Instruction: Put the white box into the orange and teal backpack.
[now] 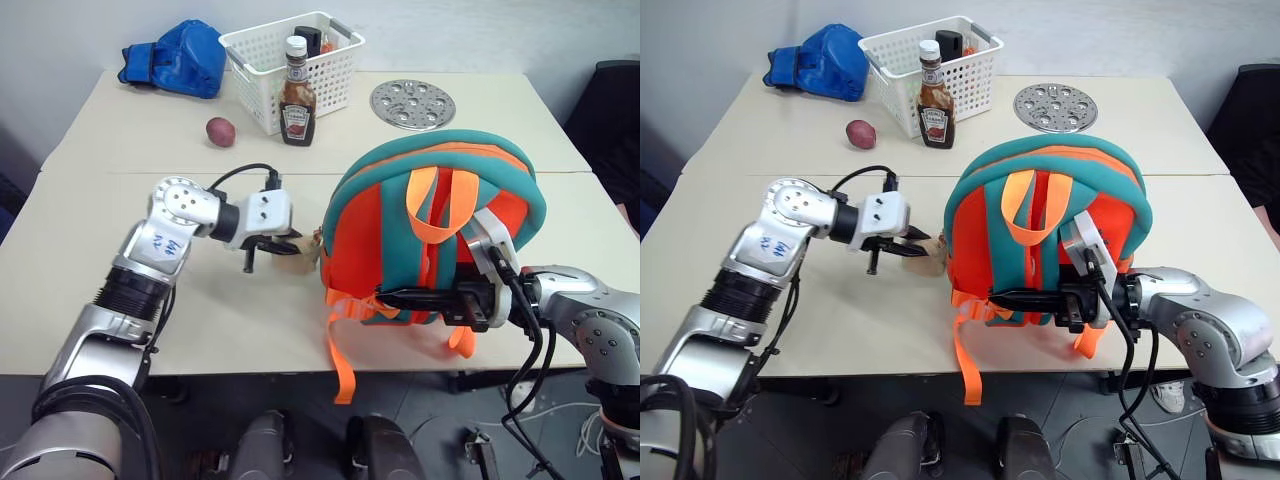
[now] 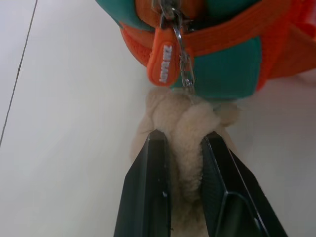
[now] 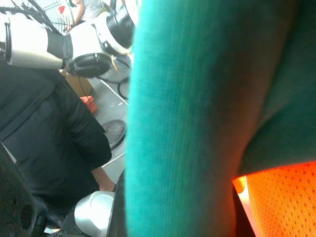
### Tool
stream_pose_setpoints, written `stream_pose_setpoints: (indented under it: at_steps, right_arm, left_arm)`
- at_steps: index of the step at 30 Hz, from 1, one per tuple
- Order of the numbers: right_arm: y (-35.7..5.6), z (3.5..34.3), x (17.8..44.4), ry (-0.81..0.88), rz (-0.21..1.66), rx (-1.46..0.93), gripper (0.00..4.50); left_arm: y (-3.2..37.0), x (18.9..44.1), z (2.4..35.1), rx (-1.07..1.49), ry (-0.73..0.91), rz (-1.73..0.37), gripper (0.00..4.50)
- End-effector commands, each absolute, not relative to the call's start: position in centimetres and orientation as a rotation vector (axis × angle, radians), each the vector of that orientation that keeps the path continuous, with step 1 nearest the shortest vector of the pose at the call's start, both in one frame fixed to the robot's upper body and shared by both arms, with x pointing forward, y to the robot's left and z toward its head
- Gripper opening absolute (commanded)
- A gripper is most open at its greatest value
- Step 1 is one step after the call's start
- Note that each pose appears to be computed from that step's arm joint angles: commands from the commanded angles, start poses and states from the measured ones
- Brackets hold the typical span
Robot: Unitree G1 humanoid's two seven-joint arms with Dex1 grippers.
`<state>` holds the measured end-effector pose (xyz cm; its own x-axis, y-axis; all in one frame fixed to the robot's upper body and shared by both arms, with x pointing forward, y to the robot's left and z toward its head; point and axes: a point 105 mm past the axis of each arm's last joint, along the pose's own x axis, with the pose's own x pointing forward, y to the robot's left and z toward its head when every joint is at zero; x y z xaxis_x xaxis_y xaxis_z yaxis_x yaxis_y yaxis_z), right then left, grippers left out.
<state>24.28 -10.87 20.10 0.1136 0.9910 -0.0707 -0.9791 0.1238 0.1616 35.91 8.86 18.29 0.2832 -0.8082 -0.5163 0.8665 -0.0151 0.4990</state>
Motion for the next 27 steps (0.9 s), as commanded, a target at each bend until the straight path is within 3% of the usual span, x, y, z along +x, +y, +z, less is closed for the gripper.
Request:
stream_pose_setpoints:
  at_steps: [1,4,9,13,15,17,19,23,27]
  right_arm:
    - [-10.8,20.5,24.9,0.116,1.383,0.031,0.00]
    - [-11.9,19.9,26.3,0.142,1.265,0.028,0.97]
    - [-15.1,19.9,25.5,0.184,1.200,0.051,2.72]
    - [-19.8,19.7,24.1,0.256,1.111,0.012,4.05]
    - [-22.4,20.3,23.3,0.285,1.081,0.024,4.50]
    - [-24.1,20.7,22.9,0.297,1.058,0.011,4.50]
    - [-26.4,21.6,22.7,0.297,1.016,-0.001,4.50]
    - [-32.1,26.1,23.5,0.186,0.851,0.041,4.50]
    - [-33.6,26.1,24.4,0.182,0.814,0.031,4.50]
  left_arm:
    - [8.6,35.5,18.1,0.824,0.074,-1.339,0.42]
    - [9.5,34.5,18.7,0.710,0.085,-1.349,0.42]
    - [12.7,32.1,19.4,0.502,0.142,-1.342,1.99]
    - [16.9,29.6,20.3,0.341,0.174,-1.239,3.26]
    - [18.9,28.3,21.1,0.267,0.179,-1.180,3.85]
    - [19.9,27.5,21.5,0.236,0.179,-1.136,4.44]
    - [21.2,26.5,21.8,0.206,0.196,-1.097,4.48]
    - [25.0,23.8,23.6,0.155,0.191,-0.969,4.48]
    - [25.7,23.2,24.0,0.152,0.168,-0.914,4.48]
